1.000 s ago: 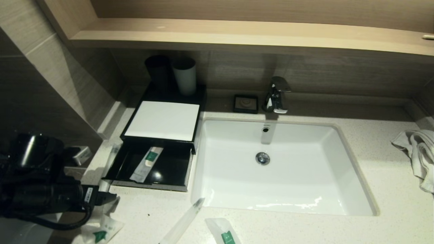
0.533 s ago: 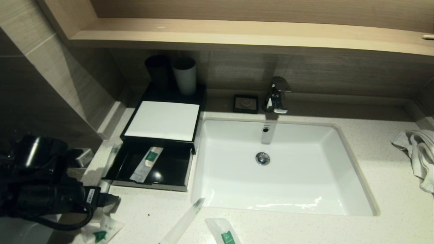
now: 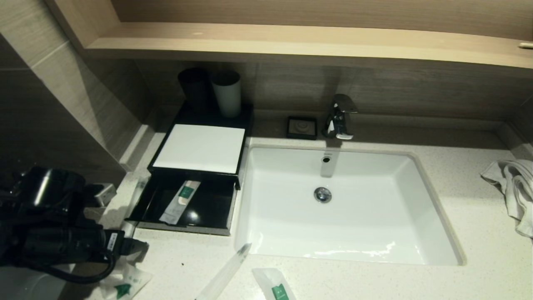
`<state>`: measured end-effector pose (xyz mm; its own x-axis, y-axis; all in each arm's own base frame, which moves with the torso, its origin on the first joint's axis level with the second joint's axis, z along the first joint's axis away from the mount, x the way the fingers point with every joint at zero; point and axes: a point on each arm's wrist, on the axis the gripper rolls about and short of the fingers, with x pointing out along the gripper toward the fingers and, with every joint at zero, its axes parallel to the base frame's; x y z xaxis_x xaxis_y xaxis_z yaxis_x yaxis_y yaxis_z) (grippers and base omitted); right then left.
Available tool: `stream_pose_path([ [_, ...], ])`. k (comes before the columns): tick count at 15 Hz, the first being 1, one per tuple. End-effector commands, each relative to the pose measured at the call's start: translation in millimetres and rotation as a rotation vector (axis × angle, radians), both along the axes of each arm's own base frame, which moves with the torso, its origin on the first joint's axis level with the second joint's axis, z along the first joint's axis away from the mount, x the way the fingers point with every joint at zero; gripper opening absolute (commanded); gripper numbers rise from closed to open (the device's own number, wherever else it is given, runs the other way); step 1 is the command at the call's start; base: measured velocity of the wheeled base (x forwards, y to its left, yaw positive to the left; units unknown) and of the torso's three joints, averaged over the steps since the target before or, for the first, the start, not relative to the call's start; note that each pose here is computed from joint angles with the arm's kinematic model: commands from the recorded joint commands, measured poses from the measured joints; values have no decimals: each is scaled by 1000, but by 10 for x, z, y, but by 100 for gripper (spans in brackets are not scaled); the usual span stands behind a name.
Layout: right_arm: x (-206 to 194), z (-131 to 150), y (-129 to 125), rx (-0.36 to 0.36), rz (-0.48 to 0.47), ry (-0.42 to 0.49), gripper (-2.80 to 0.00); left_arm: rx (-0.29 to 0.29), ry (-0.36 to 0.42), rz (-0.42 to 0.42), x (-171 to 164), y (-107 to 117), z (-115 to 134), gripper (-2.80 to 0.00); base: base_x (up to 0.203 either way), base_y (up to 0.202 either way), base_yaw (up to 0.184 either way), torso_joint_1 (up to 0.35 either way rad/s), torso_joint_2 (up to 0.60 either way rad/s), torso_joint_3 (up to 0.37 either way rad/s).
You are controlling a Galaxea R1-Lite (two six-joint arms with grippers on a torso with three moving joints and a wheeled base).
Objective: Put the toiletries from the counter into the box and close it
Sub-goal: Pick up the bathroom toiletry
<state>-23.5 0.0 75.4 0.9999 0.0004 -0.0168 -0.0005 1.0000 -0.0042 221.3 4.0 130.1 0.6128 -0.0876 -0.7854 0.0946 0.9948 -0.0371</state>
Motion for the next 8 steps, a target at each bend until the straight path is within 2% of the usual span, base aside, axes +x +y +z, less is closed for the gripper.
stream_pose_path([
  [1,0,0,0,0,0,0,-280,0,8,0,5,1,-18,0,0,0,0,0,0,0],
  [8,0,0,0,0,1,0,-280,1,13,1,11,1,-28,0,0,0,0,0,0,0],
])
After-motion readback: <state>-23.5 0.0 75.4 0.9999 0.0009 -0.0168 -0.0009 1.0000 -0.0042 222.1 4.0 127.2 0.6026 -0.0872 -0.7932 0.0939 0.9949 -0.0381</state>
